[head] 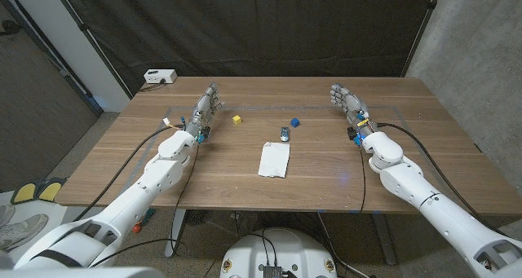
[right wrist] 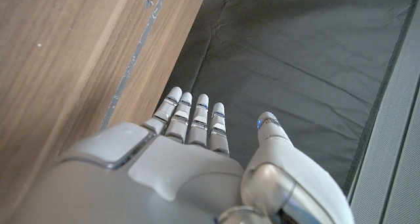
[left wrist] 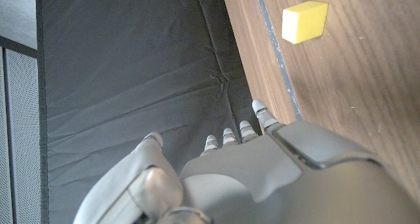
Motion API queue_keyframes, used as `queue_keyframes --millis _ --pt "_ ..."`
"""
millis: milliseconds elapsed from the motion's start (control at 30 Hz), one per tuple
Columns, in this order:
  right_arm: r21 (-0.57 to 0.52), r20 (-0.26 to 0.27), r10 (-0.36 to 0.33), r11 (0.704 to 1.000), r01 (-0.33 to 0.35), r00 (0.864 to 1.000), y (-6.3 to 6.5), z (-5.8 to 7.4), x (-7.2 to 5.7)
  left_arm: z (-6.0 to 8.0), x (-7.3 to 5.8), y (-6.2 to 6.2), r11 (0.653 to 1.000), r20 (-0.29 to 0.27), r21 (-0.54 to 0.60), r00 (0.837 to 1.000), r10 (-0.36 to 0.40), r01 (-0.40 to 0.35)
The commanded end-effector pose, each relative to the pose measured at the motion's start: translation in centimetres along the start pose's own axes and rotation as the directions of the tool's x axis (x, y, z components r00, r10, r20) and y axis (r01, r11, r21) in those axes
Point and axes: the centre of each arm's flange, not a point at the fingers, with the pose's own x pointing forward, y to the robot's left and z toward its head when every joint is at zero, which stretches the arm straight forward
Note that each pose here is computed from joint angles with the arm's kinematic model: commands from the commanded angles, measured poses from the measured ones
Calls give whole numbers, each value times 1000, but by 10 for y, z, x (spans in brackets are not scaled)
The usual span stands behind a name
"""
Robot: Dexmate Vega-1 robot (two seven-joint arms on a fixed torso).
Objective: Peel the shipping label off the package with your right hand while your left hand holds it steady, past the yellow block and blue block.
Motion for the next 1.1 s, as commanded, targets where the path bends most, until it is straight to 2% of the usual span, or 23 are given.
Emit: queue_keyframes --millis 33,267,500,833,1100 --pt "-177 48 34 984 -25 998 21 29 -28 7 12 -1 999 0 16 999 -47 47" --pt "-281 45 55 959 -40 998 35 44 -49 10 18 -4 996 -3 24 996 -89 89" --pt "-339 31 53 940 -40 998 49 53 -69 11 22 -6 990 -9 28 991 -137 137" --pt "-470 2 49 882 -42 999 71 67 -96 10 23 -8 983 -17 32 984 -179 180" --pt "-537 -24 85 840 -84 996 88 76 -116 13 22 -11 977 -28 38 977 -210 211"
